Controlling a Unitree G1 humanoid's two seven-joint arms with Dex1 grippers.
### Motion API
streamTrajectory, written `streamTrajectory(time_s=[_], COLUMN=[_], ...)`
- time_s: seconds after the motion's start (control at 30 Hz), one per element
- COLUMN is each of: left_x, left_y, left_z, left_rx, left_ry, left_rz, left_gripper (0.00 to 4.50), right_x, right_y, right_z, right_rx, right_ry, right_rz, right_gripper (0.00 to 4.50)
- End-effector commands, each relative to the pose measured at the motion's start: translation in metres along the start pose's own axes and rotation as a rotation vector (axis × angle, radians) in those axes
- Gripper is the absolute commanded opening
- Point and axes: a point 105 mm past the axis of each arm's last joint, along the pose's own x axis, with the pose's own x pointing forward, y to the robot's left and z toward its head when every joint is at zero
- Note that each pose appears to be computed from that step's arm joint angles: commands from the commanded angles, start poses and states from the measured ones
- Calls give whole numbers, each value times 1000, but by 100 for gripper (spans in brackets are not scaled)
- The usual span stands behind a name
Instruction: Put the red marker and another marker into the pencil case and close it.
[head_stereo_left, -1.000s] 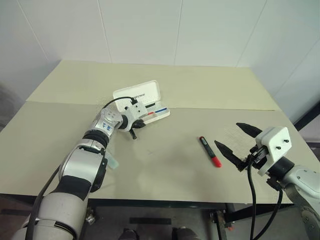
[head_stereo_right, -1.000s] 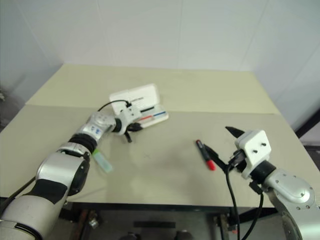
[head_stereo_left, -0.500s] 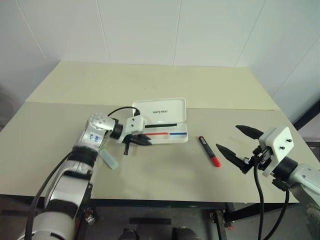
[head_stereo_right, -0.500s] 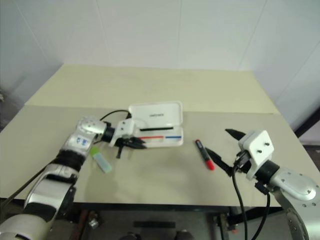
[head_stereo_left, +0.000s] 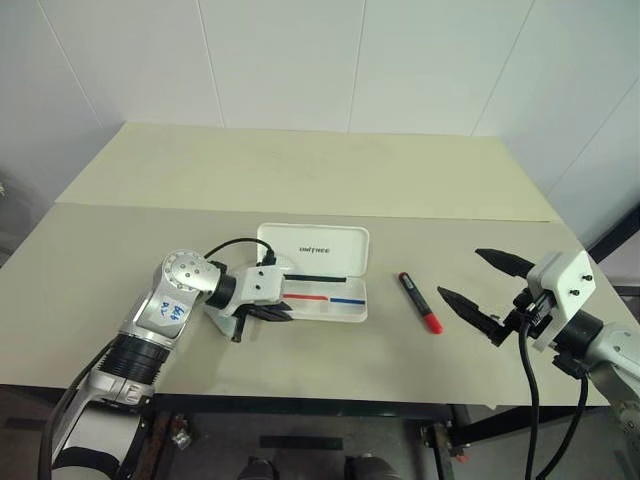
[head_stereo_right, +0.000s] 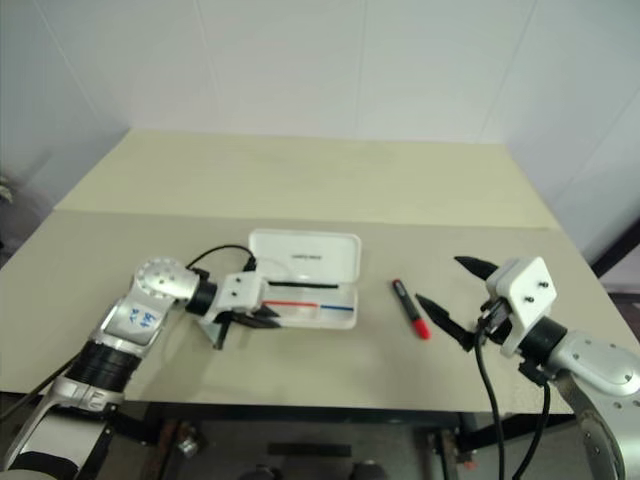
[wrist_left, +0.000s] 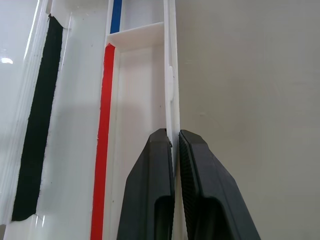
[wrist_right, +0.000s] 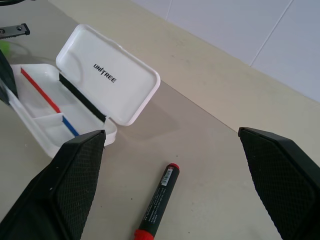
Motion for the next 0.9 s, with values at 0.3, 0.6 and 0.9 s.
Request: streamTrajectory(time_s=[0.3,0.6,0.9], left_x=[17,22,30], left_y=[-5,-17,-31], left_z=[14,4,2], left_rx=[104,135,135], left_ry=[-46,16,35], left_rz=[48,43,8], left_gripper=[1,1,93], right_x=[4,4,7], right_y=[2,3,5], right_z=[8,7,7], right_rx=[-30,-27,-23], right_ry=[-32,-31,-33], right_rz=[19,19,32], right_gripper=[450,450,450])
